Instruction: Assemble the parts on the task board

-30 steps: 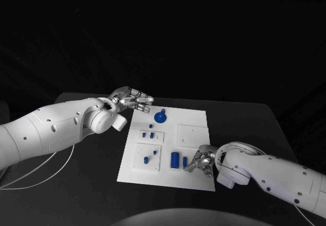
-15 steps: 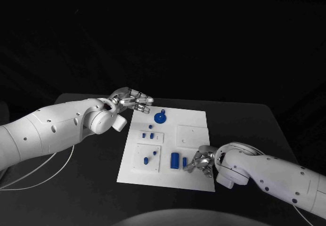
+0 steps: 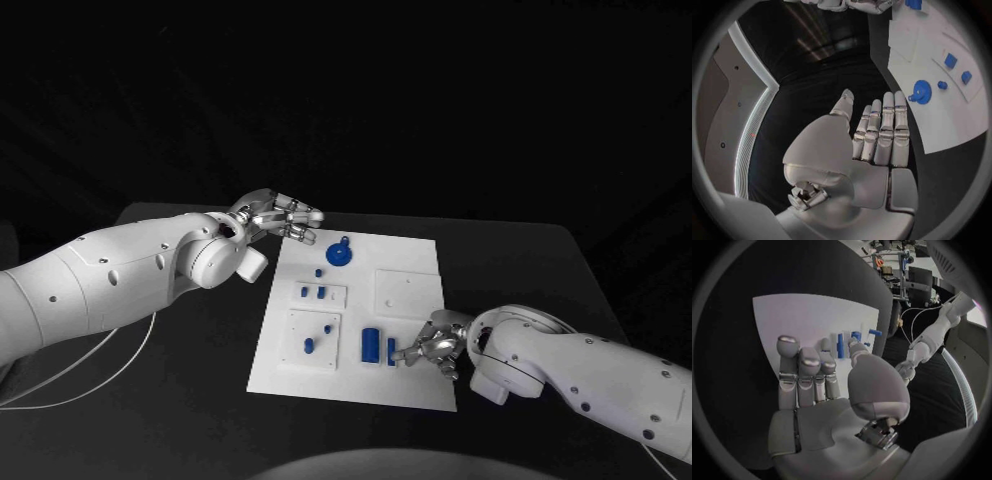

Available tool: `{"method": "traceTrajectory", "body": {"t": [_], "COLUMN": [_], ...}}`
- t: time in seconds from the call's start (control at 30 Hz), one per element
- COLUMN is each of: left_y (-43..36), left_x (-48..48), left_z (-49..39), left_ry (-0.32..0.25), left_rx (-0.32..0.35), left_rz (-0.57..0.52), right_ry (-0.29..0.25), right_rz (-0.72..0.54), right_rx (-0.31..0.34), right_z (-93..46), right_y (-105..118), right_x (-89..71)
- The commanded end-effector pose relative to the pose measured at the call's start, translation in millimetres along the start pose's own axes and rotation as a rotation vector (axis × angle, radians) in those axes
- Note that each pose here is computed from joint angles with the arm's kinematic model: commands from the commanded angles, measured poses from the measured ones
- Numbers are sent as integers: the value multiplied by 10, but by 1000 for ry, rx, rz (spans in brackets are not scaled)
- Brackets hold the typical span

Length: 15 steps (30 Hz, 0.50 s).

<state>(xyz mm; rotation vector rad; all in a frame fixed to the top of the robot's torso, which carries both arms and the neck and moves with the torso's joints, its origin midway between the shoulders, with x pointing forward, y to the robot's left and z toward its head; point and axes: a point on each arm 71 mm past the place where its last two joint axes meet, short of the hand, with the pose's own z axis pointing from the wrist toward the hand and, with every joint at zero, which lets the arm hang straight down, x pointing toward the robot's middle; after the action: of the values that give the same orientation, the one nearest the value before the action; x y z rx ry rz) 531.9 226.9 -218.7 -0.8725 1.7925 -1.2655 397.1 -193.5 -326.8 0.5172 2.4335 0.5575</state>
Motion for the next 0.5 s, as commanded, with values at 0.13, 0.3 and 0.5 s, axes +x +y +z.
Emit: {"method": "traceTrajectory", "body": {"t": [0.13,0.3,0.5], "left_y": [-7,0,6], "left_x": [-6,-16,-23], "left_z": [19,30,34], "left_ry": [1,-7,-14], "left_rx": [11,13,16], "left_rz": [2,-1,-3], "right_ry": [-57,-103,-133], "right_rz": [35,60,72], "right_rx": [-60,-60,-51], "right_z": [-82,-80,-39], "right_y": [41,27,37], "right_x": [-199,-326,-369]}}
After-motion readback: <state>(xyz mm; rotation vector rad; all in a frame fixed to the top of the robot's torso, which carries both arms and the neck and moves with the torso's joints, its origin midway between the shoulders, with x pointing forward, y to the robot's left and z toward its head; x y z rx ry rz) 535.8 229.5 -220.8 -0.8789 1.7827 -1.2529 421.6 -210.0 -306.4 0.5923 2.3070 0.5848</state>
